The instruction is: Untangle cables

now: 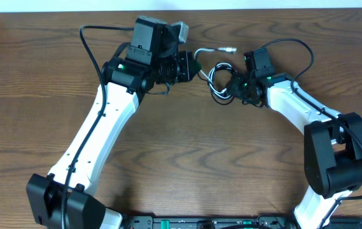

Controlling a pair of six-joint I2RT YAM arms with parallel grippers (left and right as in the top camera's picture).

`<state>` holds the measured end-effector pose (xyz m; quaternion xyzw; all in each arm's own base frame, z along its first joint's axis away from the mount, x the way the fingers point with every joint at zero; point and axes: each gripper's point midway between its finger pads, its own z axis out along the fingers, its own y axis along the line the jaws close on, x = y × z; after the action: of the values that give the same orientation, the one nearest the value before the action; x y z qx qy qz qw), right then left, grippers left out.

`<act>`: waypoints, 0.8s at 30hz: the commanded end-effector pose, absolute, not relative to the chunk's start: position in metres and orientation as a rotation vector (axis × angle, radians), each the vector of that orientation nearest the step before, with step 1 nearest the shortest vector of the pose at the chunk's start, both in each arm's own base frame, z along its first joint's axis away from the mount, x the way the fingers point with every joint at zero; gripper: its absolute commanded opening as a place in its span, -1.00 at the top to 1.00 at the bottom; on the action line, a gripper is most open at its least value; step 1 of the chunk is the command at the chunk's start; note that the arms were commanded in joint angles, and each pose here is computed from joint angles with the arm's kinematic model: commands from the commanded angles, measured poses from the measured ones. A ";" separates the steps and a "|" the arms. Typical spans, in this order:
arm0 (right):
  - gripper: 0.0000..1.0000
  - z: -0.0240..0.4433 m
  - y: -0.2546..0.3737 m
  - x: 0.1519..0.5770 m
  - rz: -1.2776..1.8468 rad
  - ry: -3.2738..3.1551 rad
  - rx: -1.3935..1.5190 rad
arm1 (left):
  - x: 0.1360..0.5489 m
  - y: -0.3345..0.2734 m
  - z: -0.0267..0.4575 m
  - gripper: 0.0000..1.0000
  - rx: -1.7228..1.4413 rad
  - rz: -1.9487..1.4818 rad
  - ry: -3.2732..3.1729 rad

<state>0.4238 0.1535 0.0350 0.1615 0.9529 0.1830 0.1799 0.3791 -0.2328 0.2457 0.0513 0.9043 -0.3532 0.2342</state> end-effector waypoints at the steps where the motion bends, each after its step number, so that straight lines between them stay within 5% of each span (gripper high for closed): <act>1: -0.04 0.028 0.145 0.425 0.470 2.696 0.479 | 0.379 -0.227 0.241 0.85 0.177 -0.874 2.498; 24: -0.03 0.029 0.163 0.409 0.596 2.768 0.322 | 0.395 -0.255 0.146 0.85 0.076 -0.824 2.712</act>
<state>0.4129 0.1630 0.0339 0.1191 0.9590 0.2045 0.1559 0.3904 -0.2499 0.1553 0.0411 0.9430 -0.2889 0.1600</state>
